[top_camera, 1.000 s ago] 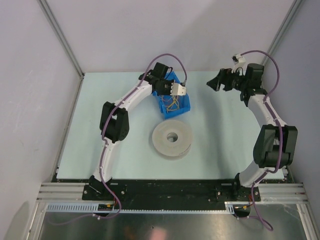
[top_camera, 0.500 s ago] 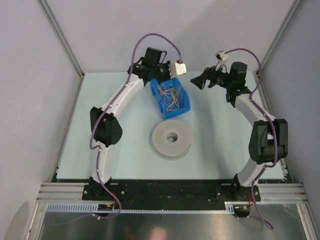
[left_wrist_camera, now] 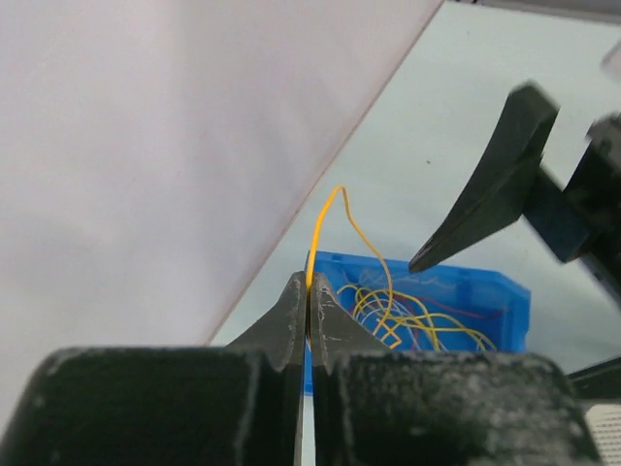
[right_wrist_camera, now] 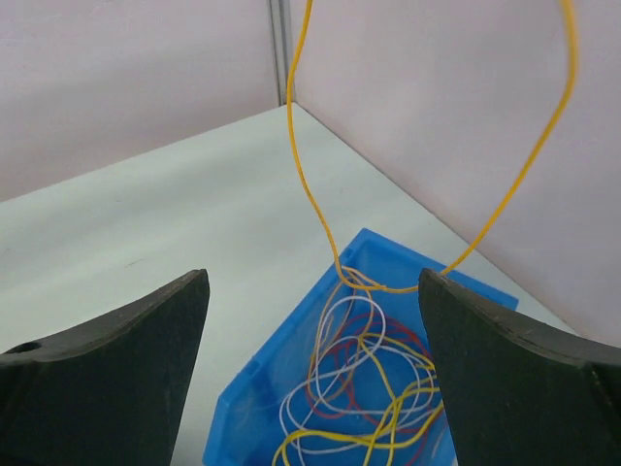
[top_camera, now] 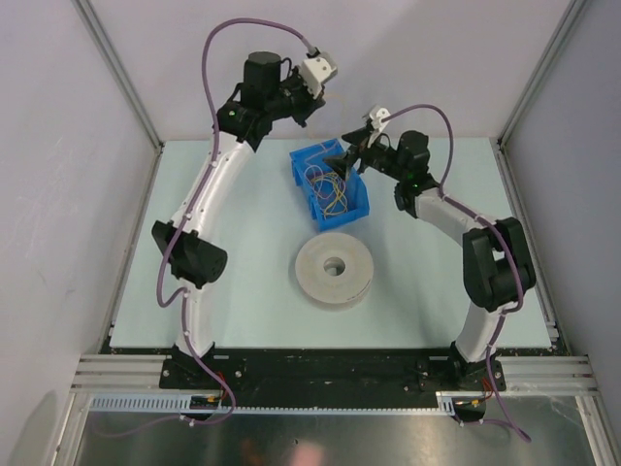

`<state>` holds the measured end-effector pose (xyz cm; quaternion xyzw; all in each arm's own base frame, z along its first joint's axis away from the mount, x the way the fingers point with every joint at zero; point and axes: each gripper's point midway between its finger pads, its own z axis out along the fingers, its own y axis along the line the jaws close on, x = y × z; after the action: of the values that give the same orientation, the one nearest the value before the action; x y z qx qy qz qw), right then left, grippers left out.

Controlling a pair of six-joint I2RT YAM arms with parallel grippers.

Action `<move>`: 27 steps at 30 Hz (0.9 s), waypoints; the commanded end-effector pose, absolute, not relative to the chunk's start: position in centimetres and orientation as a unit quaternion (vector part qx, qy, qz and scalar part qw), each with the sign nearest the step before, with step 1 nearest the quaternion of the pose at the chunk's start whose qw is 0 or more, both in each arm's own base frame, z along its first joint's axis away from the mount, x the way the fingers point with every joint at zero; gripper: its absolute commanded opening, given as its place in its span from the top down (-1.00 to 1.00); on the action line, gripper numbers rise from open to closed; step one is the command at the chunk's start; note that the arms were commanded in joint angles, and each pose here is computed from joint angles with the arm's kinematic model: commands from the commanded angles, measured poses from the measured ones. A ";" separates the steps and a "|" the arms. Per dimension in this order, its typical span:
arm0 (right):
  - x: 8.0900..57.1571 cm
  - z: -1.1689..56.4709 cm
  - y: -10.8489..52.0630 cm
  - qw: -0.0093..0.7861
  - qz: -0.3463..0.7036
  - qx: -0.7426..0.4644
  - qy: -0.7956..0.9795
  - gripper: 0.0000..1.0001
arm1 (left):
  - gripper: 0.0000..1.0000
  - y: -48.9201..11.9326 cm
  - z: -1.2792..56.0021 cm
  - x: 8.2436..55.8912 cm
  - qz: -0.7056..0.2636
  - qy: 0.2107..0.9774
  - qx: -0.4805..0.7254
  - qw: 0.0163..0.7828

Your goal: Wrap the cables

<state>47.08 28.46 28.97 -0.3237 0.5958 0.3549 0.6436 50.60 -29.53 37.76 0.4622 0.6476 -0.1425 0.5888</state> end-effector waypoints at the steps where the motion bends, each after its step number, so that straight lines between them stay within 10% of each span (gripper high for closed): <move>1: 48.6 30.8 29.8 0.704 0.324 -0.319 0.545 -0.85 | 1.00 -27.6 47.9 47.6 -0.186 0.618 0.371 0.667; 13: 48.9 29.6 31.9 0.717 0.305 -0.316 0.541 -0.75 | 1.00 -23.5 62.8 41.0 -0.278 0.513 0.225 0.780; 27: 51.4 27.7 30.6 0.736 0.245 -0.299 0.556 -0.19 | 1.00 -20.6 71.3 32.3 -0.337 0.412 0.185 0.826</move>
<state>50.16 31.09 26.34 -0.3087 0.5802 0.2718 0.7030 35.67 -21.97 67.93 0.2035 0.4549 -0.3173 0.8068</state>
